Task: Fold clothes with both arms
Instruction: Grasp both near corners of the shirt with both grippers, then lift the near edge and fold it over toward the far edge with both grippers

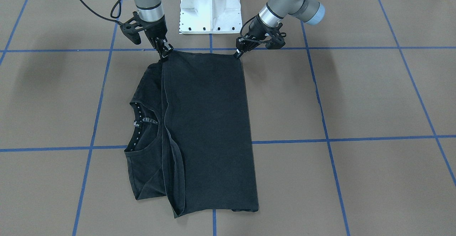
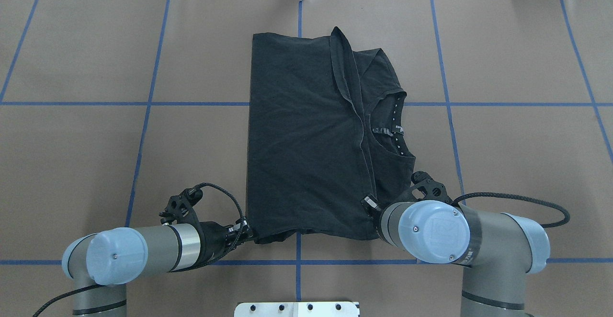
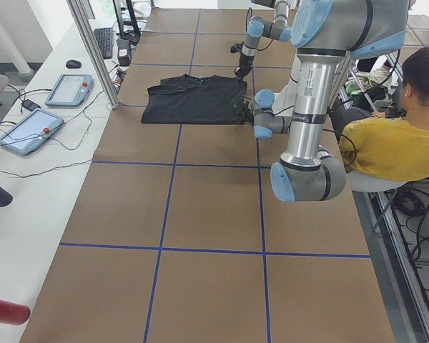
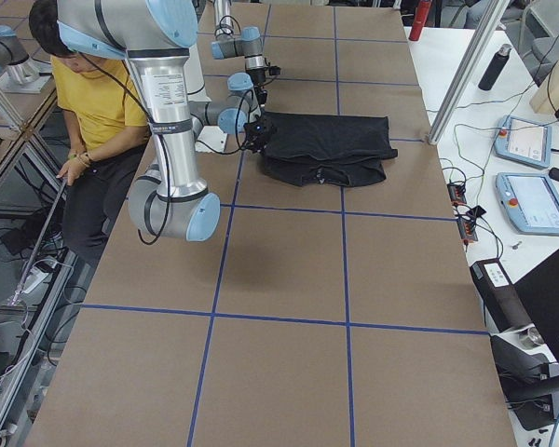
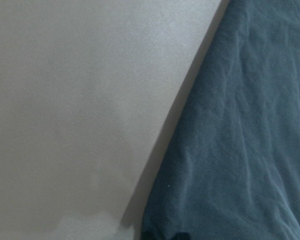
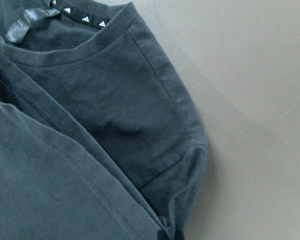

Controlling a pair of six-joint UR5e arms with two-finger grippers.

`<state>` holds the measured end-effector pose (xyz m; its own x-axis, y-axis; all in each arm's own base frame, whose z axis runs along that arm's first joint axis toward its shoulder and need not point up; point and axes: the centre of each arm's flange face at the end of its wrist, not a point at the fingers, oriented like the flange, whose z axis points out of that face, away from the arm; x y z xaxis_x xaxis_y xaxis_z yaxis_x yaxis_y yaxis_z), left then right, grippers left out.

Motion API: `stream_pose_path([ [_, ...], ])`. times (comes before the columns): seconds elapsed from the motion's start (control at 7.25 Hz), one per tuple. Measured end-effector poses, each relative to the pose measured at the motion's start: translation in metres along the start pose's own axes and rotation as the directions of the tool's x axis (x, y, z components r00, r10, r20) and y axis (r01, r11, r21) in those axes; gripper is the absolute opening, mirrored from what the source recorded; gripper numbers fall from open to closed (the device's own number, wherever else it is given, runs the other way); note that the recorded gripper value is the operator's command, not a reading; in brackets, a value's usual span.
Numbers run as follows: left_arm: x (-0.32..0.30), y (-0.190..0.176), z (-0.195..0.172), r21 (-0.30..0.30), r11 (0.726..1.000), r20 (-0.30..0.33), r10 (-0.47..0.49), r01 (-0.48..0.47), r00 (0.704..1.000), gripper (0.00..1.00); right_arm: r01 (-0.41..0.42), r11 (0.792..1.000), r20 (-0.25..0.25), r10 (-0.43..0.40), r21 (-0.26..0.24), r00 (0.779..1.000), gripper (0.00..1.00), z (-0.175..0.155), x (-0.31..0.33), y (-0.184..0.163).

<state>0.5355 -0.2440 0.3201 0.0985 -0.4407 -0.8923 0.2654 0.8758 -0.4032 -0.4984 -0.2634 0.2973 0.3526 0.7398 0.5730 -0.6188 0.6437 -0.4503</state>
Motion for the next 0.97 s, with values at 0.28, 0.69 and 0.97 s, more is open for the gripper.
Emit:
stream_pose_path([
  [0.28, 0.013, 0.002, -0.012, -0.007, 1.0, -0.028, -0.002, 0.002, 1.0, 0.0, 0.002, 1.0, -0.003, -0.002, -0.002, 1.0, 0.0, 0.0, 0.001, -0.001],
  [0.69, 0.038, 0.01, -0.06, -0.037, 0.999, -0.103, -0.021, 0.018, 0.994, 0.0, 0.018, 0.999, -0.003, -0.018, -0.035, 1.0, 0.0, -0.023, 0.016, -0.011],
  [0.97, 0.053, 0.019, -0.094, -0.064, 0.997, -0.141, -0.058, 0.049, 0.988, 0.0, 0.04, 0.994, 0.015, -0.039, -0.098, 0.999, 0.0, -0.066, 0.03, -0.022],
])
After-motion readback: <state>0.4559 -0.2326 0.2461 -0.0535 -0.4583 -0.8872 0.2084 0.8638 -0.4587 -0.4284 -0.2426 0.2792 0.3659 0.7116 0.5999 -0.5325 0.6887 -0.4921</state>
